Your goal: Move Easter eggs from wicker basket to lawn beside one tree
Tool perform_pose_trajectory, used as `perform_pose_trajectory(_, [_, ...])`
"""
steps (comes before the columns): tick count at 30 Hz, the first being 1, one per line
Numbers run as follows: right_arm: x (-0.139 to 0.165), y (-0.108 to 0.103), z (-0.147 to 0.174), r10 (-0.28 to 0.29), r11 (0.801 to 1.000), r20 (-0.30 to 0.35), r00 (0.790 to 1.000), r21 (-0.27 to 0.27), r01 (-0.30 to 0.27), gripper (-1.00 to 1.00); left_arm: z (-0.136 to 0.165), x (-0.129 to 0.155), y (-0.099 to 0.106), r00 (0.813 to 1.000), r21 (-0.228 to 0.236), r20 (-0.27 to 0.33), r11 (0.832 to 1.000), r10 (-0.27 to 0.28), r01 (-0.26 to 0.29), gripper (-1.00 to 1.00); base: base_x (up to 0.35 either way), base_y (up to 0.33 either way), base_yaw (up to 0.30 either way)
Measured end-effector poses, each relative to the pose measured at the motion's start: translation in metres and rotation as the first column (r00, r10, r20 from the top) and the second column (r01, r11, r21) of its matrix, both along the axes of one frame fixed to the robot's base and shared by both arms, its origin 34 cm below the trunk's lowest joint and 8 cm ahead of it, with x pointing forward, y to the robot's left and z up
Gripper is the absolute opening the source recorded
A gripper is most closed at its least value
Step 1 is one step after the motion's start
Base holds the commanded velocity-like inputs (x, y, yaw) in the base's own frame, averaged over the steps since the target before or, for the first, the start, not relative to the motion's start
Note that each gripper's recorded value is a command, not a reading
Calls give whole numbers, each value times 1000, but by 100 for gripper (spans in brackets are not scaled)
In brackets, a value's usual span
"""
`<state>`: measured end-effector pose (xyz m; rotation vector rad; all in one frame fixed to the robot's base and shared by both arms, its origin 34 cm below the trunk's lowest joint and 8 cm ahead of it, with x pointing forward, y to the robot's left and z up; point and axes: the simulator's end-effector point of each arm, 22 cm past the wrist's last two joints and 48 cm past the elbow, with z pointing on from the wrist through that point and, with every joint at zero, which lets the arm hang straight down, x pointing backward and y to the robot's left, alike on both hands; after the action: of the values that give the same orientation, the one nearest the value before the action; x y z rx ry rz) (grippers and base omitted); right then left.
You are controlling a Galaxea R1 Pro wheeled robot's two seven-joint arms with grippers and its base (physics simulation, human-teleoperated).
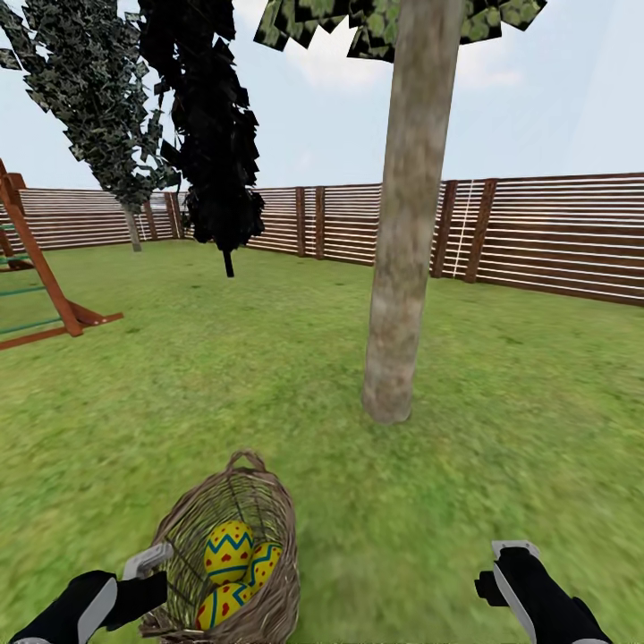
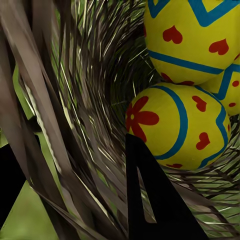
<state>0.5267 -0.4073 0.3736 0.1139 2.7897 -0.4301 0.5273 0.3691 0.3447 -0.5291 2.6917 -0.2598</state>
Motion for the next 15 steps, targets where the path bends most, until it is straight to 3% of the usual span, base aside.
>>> perform_pose_trajectory(10, [-3,0,-11,0,1000,0,1000,0,0,100,2,4,3,1000,-9,-14,1000,-12,12,-100,0,0,0])
perform_pose_trajectory(11, [-3,0,-11,0,1000,0,1000,0,0,100,2,4,3,1000,-9,-14,1000,-12,12,100,0,0,0])
perform_pose_trajectory(12, [-3,0,-12,-1,1000,-1,1000,0,1,100,-12,-2,-2,1000,-9,5,1000,9,-9,100,0,0,0])
perform_pose_trajectory(15, [-3,0,-12,-1,1000,-1,1000,0,1,100,-12,-2,-4,1000,-17,7,1000,13,-13,100,0,0,0])
